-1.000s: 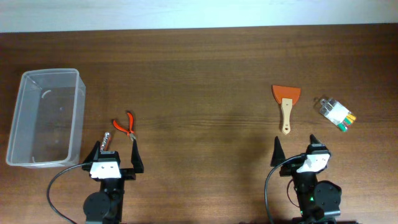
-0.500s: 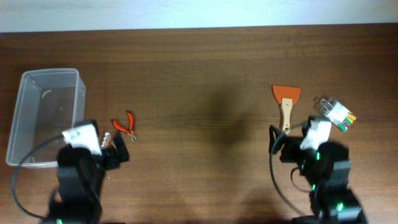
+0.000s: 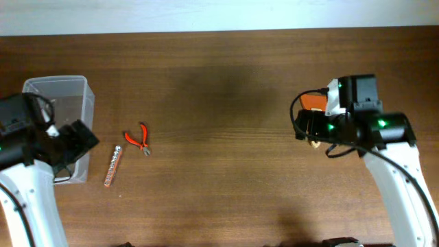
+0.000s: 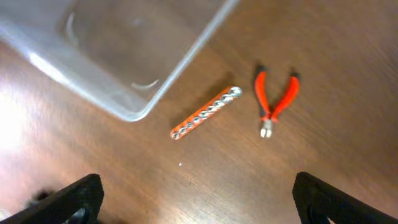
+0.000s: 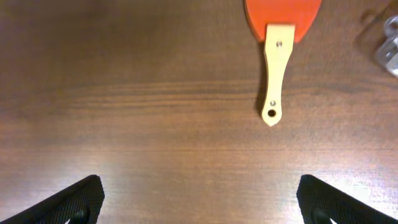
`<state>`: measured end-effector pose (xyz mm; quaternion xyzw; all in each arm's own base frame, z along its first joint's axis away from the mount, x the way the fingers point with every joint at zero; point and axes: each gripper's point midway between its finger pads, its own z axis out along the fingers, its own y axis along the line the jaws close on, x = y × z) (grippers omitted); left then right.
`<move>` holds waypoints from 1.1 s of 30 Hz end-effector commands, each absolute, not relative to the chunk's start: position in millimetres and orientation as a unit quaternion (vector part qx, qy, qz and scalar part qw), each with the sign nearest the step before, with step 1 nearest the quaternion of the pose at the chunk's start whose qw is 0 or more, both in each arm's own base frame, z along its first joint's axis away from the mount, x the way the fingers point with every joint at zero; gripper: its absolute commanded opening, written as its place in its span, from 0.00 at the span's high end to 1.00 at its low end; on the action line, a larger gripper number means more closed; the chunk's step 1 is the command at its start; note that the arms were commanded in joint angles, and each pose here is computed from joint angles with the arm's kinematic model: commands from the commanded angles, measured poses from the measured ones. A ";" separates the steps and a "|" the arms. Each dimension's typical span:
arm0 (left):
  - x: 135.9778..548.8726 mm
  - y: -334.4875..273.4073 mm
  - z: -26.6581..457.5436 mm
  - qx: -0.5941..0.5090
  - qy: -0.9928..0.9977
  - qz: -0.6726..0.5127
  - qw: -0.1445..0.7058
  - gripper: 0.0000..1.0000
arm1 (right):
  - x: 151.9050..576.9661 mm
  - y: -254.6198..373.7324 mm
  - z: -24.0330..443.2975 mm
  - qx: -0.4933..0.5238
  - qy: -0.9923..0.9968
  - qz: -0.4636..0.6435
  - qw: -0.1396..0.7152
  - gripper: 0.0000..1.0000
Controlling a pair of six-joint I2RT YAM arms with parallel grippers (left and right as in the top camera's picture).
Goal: Pack container
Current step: 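Reach the left gripper to the clear container's near edge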
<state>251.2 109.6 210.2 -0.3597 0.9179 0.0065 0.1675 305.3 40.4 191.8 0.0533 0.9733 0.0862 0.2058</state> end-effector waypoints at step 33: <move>229.2 236.4 54.9 -0.685 0.727 0.024 -0.031 0.00 | 304.3 39.0 173.8 0.040 0.984 0.078 0.157 0.01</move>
